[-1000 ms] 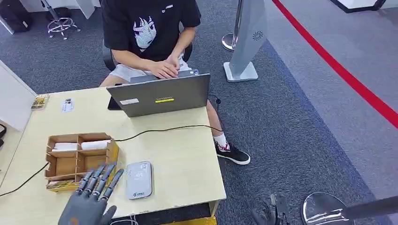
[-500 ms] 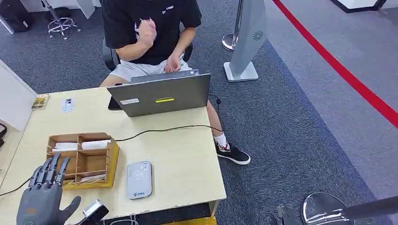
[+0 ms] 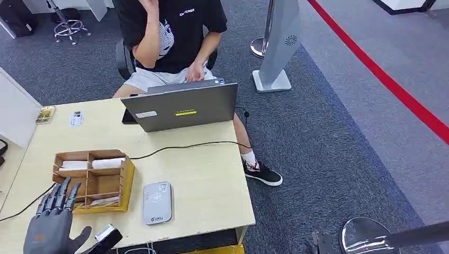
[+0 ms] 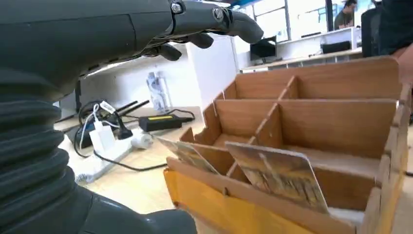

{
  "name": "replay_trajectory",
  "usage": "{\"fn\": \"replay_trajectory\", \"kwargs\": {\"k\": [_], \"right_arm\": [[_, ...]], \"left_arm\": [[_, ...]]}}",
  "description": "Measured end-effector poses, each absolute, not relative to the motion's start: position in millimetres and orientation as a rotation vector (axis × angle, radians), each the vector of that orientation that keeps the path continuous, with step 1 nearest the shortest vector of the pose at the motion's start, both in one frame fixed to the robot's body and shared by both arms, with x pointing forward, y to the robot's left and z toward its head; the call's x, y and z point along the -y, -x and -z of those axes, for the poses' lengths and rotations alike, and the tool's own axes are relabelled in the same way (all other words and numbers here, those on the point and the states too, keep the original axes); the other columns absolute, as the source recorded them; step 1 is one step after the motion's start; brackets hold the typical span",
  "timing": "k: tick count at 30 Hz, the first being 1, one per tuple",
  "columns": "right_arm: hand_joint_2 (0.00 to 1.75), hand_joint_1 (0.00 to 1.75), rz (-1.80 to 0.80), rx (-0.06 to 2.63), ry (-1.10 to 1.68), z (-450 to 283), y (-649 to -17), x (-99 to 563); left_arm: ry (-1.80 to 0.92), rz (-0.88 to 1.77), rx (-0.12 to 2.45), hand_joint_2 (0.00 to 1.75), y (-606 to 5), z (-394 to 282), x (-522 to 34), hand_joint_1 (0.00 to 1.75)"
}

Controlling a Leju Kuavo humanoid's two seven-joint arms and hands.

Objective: Pass the card to the sensor for recognition and then transmit it.

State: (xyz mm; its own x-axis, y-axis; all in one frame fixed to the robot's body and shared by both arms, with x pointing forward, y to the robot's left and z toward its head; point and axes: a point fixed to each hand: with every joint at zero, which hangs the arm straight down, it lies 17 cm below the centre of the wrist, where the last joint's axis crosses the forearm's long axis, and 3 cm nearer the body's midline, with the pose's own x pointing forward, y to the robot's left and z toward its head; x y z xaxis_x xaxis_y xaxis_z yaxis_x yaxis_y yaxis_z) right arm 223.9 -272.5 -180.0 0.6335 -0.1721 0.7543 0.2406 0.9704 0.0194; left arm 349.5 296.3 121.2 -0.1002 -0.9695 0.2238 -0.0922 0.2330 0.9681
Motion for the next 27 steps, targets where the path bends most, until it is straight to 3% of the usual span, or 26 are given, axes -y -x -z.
{"fn": "replay_trajectory", "kwargs": {"k": [27], "right_arm": [[1.75,0.00,0.198,0.859,0.082,180.0,-224.1,268.1]], "left_arm": [[-1.073,1.132,1.371,1.75,-369.6,-91.6,-303.4,0.00]]}}
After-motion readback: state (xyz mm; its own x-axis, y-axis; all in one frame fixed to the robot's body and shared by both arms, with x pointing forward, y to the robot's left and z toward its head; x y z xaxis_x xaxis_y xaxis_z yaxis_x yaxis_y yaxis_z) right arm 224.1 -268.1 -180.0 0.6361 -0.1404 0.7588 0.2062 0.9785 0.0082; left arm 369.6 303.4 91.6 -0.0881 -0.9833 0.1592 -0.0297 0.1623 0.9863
